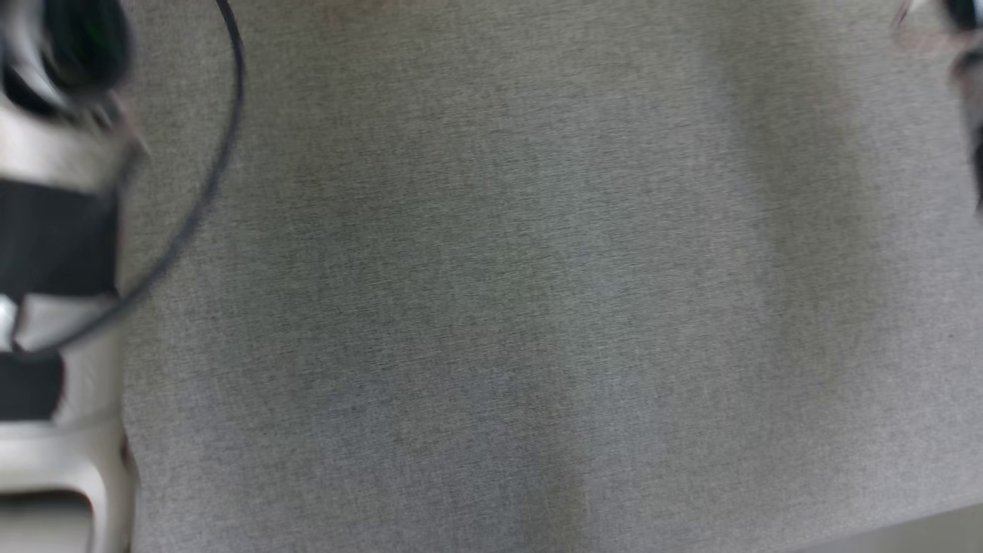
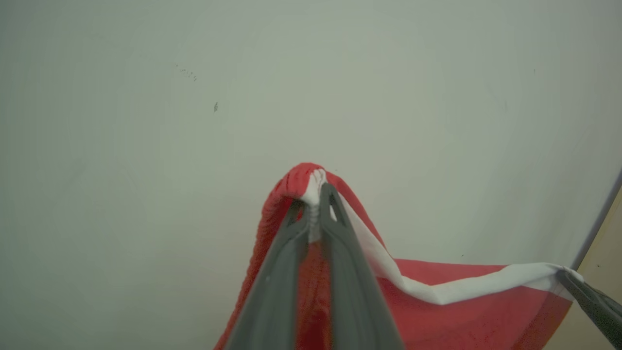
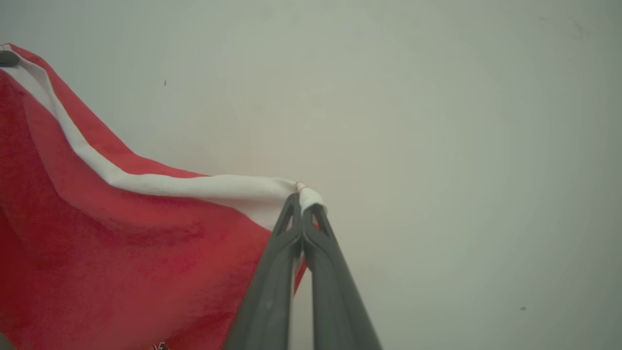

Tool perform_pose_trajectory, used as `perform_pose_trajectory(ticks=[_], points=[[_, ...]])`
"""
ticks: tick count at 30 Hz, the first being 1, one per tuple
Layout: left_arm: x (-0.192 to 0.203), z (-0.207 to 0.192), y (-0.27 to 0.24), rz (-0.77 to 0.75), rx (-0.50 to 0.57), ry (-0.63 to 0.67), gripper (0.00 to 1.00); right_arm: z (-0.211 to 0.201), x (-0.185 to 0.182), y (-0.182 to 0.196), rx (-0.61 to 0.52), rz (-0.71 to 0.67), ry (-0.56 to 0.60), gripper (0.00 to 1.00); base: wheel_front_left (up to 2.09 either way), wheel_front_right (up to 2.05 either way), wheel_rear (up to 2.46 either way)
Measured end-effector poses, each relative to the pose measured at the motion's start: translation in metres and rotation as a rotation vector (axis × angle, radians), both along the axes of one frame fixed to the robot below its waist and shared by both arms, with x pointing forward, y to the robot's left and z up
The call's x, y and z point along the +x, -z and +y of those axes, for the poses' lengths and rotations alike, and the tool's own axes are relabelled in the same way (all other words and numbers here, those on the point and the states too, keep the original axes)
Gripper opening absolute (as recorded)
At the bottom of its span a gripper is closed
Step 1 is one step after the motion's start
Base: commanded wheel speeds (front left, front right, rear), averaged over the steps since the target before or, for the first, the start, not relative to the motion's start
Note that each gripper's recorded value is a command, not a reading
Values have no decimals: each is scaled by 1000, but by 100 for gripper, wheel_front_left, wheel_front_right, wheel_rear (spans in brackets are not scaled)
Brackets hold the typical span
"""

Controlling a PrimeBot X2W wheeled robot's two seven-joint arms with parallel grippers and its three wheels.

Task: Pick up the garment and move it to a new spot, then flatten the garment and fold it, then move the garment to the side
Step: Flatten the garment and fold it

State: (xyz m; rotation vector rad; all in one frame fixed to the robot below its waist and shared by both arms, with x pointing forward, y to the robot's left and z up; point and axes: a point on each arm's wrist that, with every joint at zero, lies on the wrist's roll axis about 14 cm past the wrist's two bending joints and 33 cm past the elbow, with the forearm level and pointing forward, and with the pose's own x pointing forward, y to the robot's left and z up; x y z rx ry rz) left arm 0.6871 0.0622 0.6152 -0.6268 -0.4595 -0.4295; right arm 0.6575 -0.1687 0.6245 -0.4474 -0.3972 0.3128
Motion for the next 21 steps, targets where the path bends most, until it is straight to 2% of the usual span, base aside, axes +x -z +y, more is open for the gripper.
perform_pose_trajectory(ticks=[8,14,21], points=[[-38,-20,70,144,94,116,0,3,-30,54,-48,135,-74,0,0,0,0],[-79,-30,109,299,92,203,0,-14,-60,63,21,229,-75,0,0,0,0],[-147,-50,141,479,71,316,0,-28,-115,100,119,454,-29,0,0,0,0]])
